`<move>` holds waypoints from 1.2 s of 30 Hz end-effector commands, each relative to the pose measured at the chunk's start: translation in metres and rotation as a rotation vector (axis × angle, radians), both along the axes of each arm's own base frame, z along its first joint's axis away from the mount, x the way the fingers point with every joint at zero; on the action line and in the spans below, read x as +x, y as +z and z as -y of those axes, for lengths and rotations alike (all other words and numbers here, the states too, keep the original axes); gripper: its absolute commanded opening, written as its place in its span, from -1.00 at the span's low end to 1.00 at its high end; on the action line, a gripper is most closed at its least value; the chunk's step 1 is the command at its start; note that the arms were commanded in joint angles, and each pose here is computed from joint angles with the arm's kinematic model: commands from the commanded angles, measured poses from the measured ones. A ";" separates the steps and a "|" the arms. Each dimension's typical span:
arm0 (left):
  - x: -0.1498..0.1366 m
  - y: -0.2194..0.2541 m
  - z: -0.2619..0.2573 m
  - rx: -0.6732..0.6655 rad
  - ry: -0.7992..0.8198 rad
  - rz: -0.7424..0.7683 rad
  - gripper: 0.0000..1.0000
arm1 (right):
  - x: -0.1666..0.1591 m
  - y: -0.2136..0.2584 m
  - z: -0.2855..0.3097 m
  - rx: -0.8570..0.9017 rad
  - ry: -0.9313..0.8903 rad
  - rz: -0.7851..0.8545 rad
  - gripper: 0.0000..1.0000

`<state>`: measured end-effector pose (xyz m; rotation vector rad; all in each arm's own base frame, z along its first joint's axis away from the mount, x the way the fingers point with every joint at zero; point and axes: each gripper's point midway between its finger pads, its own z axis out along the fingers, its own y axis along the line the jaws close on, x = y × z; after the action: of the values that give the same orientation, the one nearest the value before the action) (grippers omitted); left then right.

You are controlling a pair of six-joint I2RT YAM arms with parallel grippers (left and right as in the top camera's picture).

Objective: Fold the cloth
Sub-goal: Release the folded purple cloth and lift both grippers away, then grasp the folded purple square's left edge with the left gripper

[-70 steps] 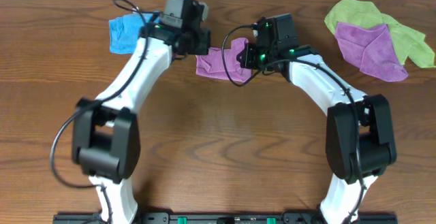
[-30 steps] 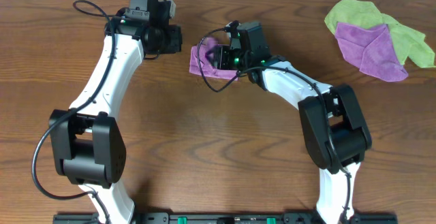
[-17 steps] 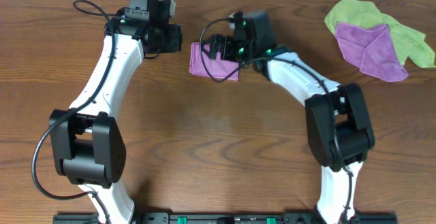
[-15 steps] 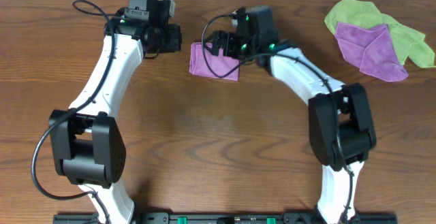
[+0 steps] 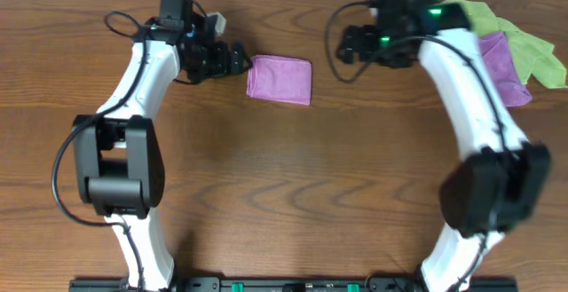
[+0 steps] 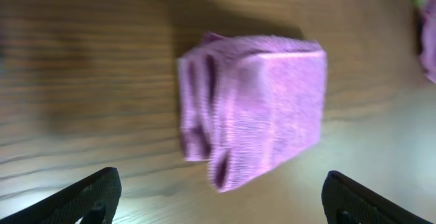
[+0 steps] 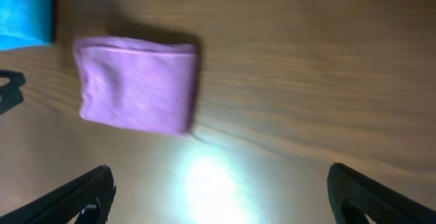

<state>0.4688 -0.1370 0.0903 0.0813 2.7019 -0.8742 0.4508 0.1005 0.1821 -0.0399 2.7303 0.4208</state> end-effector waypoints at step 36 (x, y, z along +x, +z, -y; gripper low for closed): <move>-0.013 -0.056 0.010 -0.234 -0.029 0.012 0.91 | -0.073 0.093 0.137 -0.106 -0.083 0.145 0.98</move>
<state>0.4547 -0.1506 0.0439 0.1019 2.5480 -1.2225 0.3827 -0.0385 0.2698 0.0394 2.6142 0.2322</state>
